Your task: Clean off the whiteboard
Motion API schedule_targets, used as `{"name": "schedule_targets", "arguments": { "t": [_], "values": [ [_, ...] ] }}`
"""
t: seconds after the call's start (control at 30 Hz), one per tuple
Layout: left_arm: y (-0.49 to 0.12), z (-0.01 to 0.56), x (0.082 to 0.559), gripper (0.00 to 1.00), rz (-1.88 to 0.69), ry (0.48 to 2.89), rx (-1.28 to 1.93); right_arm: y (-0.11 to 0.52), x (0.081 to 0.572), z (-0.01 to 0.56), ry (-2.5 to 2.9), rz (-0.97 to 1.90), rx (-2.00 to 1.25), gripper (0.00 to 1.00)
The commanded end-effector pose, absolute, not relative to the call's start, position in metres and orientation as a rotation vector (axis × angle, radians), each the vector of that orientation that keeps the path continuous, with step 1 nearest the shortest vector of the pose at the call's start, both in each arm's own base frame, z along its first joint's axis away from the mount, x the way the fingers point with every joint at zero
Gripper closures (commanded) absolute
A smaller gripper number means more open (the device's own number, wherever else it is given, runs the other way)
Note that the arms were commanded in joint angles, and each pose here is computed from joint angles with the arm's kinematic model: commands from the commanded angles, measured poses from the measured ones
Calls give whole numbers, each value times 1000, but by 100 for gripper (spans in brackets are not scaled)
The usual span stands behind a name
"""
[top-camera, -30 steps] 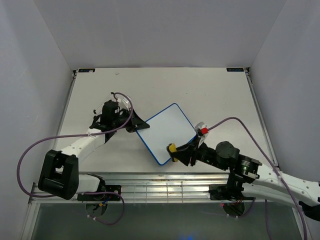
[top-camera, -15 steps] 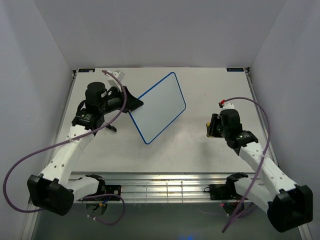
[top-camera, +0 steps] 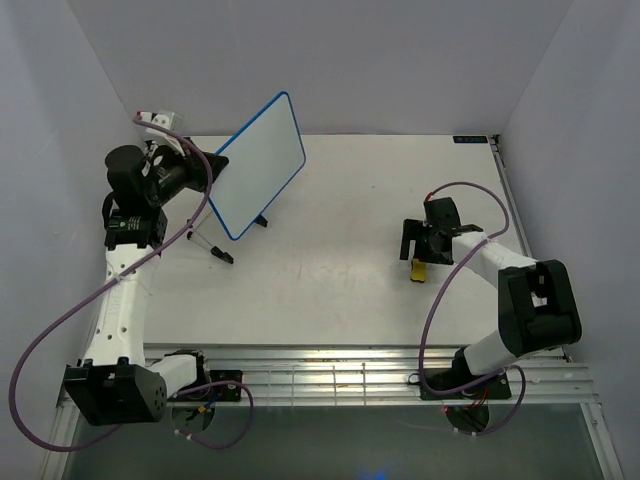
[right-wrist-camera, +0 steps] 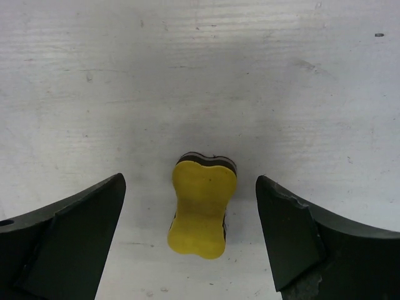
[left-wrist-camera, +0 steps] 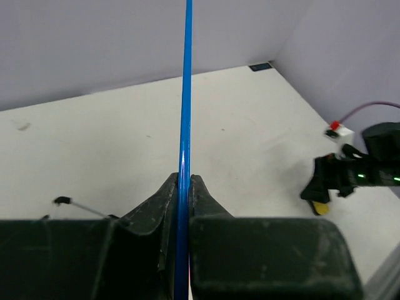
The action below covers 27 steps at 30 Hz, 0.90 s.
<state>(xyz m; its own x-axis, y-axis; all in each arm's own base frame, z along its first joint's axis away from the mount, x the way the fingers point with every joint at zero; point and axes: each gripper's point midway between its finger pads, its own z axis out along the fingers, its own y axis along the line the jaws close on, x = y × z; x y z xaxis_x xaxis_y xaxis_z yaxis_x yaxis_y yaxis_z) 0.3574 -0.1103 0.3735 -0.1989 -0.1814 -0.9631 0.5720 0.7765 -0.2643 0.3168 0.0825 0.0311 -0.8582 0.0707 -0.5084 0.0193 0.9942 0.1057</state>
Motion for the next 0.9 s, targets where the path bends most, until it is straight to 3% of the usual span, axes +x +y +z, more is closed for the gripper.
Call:
{"name": "schedule_targets", "arguments": {
  "t": [0.0, 0.23, 0.47, 0.73, 0.87],
  "values": [
    [-99, 423, 353, 100, -588, 1446, 426, 94, 329, 64, 2490, 229, 43, 10],
    [-49, 388, 371, 100, -334, 1488, 461, 111, 300, 114, 2320, 436, 1, 10],
    [-25, 361, 381, 100, -338, 1549, 458, 115, 267, 119, 2239, 523, -64, 10],
    [-16, 313, 366, 100, -651, 1558, 472, 135, 251, 134, 2171, 659, -151, 10],
    [-1, 302, 370, 100, -654, 1571, 458, 139, 250, 131, 2165, 684, -170, 10]
  ]
}}
